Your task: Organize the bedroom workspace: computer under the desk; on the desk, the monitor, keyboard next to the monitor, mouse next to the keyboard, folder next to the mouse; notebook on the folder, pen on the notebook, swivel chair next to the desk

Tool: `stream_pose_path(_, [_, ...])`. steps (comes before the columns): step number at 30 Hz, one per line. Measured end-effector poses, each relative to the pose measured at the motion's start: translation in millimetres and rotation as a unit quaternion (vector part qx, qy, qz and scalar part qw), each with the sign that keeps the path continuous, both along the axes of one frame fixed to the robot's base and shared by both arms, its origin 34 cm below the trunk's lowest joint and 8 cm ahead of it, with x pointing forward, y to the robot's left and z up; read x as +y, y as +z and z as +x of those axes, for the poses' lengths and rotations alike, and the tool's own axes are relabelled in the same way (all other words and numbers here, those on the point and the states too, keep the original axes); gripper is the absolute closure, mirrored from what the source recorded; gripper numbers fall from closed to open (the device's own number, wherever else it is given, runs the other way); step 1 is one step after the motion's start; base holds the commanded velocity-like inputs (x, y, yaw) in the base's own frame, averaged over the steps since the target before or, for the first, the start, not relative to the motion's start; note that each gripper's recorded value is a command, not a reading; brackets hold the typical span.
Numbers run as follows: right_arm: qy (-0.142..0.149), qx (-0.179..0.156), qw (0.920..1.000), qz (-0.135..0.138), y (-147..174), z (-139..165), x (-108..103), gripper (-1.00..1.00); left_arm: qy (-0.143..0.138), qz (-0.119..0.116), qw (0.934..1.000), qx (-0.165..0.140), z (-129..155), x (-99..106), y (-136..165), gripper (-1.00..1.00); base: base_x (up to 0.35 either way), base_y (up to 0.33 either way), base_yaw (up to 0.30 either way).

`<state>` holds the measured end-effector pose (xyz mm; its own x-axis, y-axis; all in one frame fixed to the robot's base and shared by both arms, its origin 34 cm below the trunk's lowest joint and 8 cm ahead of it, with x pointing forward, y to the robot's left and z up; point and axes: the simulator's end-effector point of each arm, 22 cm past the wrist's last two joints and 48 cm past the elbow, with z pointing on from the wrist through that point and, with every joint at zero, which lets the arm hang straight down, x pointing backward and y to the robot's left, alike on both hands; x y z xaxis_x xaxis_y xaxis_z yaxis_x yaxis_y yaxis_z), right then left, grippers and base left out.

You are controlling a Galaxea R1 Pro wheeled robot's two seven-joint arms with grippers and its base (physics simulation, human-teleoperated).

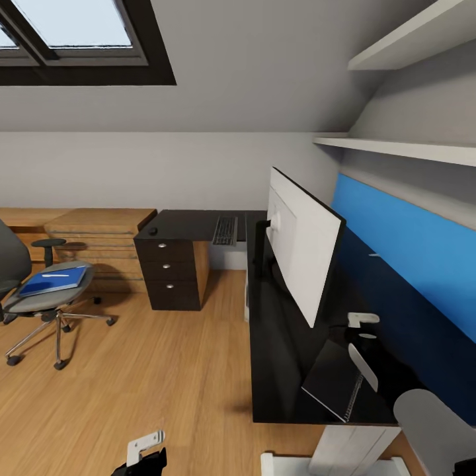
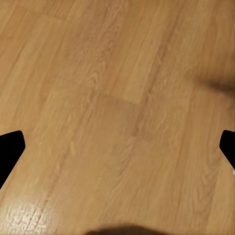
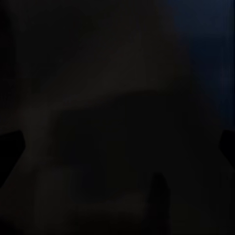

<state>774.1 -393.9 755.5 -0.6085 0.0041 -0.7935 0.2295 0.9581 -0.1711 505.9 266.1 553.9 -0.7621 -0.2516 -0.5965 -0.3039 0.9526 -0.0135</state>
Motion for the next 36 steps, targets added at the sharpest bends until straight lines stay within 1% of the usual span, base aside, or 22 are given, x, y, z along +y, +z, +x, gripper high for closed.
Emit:
stream_pose_path(3, [-0.007, 0.0, 1.0, 0.005, 0.1, -1.2, -6.8, -1.0, 0.0, -0.001, 1.0, 0.0, 0.4, -0.3, 0.4, -1.0, 0.0, 0.0, 0.0])
stream_pose_path(11, [-0.004, -0.002, 0.9997, 0.024, -0.2, -0.1, -5.4, -1.0, 0.0, -0.002, 1.0, -0.001, 1.2, -1.5, 1.1, -1.0, 0.0, 0.0, 0.0])
stream_pose_path(19, [-0.003, 0.001, 0.9997, 0.026, -1.7, -1.0, -4.7, -1.0, 0.0, -0.005, 1.0, -0.005, 3.6, -5.2, 3.2, -1.0, 0.0, 0.0, 0.0])
stream_pose_path(24, [-0.003, 0.014, 0.9995, 0.027, -5.9, -4.3, -4.2, -1.0, -0.001, -0.007, 1.0, -0.005, 4.2, -6.7, 3.7, -1.0, 0.0, 0.0, 0.0])
stream_pose_path(36, [-0.002, 0.019, 0.9994, 0.029, -7.5, -5.5, -3.6, -1.0, -0.002, -0.007, 1.0, -0.006, 4.7, -7.6, 4.1, -1.0, 0.0, 0.0, 0.0])
